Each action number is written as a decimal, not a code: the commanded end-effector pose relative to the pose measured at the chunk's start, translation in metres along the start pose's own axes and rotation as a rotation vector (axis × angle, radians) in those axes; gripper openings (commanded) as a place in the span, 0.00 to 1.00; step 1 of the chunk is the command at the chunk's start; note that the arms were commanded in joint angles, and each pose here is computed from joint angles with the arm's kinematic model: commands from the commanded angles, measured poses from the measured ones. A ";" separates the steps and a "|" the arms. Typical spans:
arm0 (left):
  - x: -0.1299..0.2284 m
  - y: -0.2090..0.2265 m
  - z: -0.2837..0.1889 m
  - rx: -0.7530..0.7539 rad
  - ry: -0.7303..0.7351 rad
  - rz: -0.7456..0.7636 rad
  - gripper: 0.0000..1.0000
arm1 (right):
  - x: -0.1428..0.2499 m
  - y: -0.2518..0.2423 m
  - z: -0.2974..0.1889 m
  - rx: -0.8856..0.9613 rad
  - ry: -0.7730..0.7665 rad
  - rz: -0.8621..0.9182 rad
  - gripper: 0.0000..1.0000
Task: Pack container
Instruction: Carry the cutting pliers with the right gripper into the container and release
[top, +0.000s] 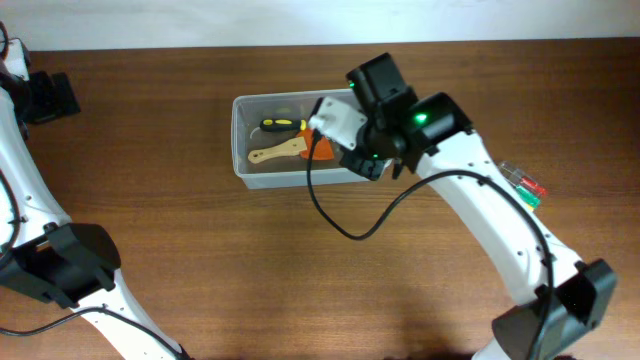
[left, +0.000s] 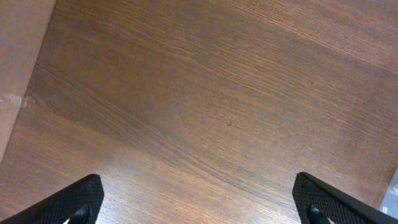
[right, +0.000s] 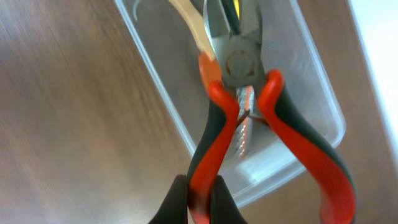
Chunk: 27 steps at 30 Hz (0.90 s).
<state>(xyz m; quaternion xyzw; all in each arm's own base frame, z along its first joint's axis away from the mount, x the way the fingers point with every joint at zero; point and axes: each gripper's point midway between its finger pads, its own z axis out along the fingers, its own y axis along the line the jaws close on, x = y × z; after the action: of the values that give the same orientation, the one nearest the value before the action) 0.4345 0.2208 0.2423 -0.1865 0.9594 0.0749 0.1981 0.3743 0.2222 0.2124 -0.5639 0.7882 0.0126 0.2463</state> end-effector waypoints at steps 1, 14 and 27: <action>0.001 0.000 0.004 0.010 0.009 -0.019 0.99 | -0.006 -0.013 0.016 0.030 -0.016 -0.206 0.04; 0.001 0.000 0.004 0.010 0.009 -0.020 0.99 | 0.027 -0.044 0.112 -0.062 -0.010 -0.102 0.04; 0.001 0.000 0.004 0.010 0.009 -0.019 0.99 | 0.028 -0.045 0.110 -0.066 -0.001 0.189 0.47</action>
<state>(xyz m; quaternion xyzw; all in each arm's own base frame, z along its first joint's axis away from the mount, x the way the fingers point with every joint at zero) 0.4344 0.2208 0.2423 -0.1865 0.9594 0.0748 0.1979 0.4500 0.2074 0.0793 -0.5371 0.8203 0.0458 0.1913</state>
